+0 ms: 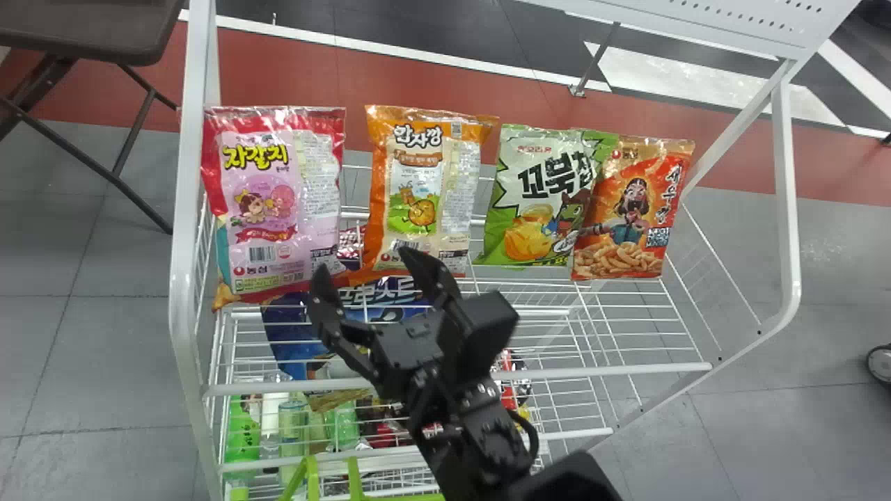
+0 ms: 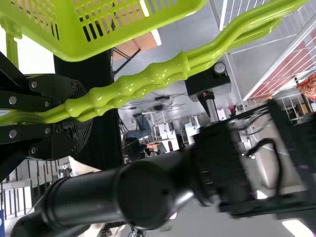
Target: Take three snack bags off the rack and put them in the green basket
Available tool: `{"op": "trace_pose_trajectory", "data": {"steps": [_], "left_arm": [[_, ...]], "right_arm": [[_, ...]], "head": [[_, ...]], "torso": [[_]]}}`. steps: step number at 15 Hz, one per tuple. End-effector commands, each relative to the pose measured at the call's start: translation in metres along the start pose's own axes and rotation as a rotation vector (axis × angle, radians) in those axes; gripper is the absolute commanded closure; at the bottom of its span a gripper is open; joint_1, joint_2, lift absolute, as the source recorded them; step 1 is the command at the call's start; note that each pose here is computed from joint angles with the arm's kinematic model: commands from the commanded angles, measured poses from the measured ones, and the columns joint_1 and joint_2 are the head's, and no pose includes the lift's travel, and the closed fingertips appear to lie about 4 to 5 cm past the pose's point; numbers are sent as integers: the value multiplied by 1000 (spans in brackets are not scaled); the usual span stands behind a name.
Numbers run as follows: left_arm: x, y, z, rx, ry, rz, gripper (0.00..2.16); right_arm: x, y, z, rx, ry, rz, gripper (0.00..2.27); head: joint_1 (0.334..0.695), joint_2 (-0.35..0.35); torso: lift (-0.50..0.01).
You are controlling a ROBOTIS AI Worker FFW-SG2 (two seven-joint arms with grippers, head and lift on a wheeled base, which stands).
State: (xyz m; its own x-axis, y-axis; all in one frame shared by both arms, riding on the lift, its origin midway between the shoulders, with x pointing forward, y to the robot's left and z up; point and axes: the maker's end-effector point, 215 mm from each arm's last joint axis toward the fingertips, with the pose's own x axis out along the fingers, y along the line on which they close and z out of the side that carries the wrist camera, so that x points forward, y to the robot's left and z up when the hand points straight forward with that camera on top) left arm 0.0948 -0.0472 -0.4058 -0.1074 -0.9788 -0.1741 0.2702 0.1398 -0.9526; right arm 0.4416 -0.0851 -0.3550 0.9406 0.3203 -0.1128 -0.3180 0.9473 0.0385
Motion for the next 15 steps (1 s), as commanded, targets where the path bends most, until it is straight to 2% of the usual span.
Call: {"op": "trace_pose_trajectory", "data": {"steps": [1, 9, 10, 11, 12, 13, 15], "left_arm": [[6, 0, 0, 11, 2, -5, 1541], [8, 1, 1, 18, 6, -4, 1541], [6, 2, 1, 18, 5, -1, 1541], [5, 3, 2, 22, 4, 1, 1541], [5, 4, 2, 23, 5, 3, 1541], [5, 4, 3, 25, 5, 4, 1541], [4, 4, 4, 28, 7, 5, 1541]], "right_arm": [[33, 7, -2, 9, 46, 37, 130], [96, 35, -16, 38, 139, 141, 161], [100, 40, -19, 49, 159, 177, 458], [99, 48, -28, 58, 198, 214, 1193], [97, 51, -29, 62, 201, 227, 1757], [93, 54, -26, 64, 194, 231, 2172], [83, 55, -17, 37, 175, 230, 2243]], "head": [[695, -300], [695, -187], [695, -162], [695, -151], [695, -136], [695, -125], [695, -111]], "torso": [[-26], [-26], [-26], [-26], [-26], [-26], [-26]]}}
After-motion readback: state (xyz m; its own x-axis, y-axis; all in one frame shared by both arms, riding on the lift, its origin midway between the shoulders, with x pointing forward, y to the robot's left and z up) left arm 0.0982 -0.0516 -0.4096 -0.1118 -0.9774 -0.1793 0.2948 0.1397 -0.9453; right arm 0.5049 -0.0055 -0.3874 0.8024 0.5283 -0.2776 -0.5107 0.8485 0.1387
